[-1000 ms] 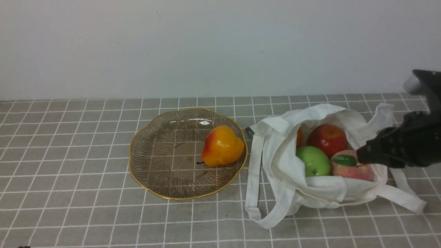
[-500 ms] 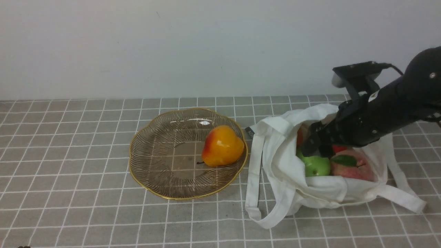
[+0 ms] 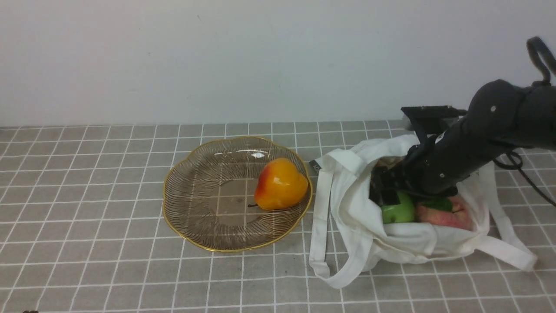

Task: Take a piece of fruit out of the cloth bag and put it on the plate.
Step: Use the right arm to grab an apple from the bag, then use the right arm to put the apple into the empty plate on the left

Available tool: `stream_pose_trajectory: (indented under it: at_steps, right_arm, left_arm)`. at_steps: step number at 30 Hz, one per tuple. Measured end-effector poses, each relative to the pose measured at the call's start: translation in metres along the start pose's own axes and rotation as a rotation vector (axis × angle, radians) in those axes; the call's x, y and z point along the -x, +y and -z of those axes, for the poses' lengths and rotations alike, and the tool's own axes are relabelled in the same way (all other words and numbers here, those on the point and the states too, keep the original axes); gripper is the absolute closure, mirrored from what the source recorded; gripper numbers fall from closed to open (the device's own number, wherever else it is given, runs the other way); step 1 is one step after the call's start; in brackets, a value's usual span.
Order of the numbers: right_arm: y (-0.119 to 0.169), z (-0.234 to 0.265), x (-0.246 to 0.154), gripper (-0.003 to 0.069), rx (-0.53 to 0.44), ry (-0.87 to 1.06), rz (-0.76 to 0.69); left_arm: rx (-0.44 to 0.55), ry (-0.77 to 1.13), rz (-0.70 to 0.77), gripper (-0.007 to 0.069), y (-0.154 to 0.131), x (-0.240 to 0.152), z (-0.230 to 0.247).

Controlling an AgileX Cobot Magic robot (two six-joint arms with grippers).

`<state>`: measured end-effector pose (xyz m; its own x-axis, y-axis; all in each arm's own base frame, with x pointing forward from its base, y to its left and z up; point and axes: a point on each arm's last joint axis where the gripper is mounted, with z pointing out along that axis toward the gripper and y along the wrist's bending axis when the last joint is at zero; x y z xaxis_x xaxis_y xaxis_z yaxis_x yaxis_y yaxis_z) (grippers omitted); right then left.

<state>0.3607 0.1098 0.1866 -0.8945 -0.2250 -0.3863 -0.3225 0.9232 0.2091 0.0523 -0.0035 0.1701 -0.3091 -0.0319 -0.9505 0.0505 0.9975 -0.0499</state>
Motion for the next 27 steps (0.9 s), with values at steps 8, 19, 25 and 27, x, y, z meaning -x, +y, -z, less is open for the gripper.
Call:
stream_pose_trajectory:
  at_steps: [8, 19, 25, 27]
  right_arm:
    - [0.0, 0.0, -0.001, 0.0048, 0.003, 0.014, 0.002]
    - [0.002, 0.008, -0.003, 0.0053, -0.002, 0.026, 0.024]
    - [0.005, 0.047, -0.004, 0.0053, -0.064, -0.01, 0.089]
    - [0.008, 0.071, -0.003, 0.0053, -0.105, -0.06, 0.112]
  left_arm:
    - [0.0, 0.0, 0.0, 0.0633, 0.0, 0.0, 0.0]
    - [0.0, 0.0, 0.0, 0.0633, 0.0, 0.0, 0.0]
    - [0.0, 0.0, 0.0, 0.0633, 0.0, 0.0, 0.0]
    - [0.0, 0.0, 0.0, 0.0633, 0.0, 0.0, 0.0]
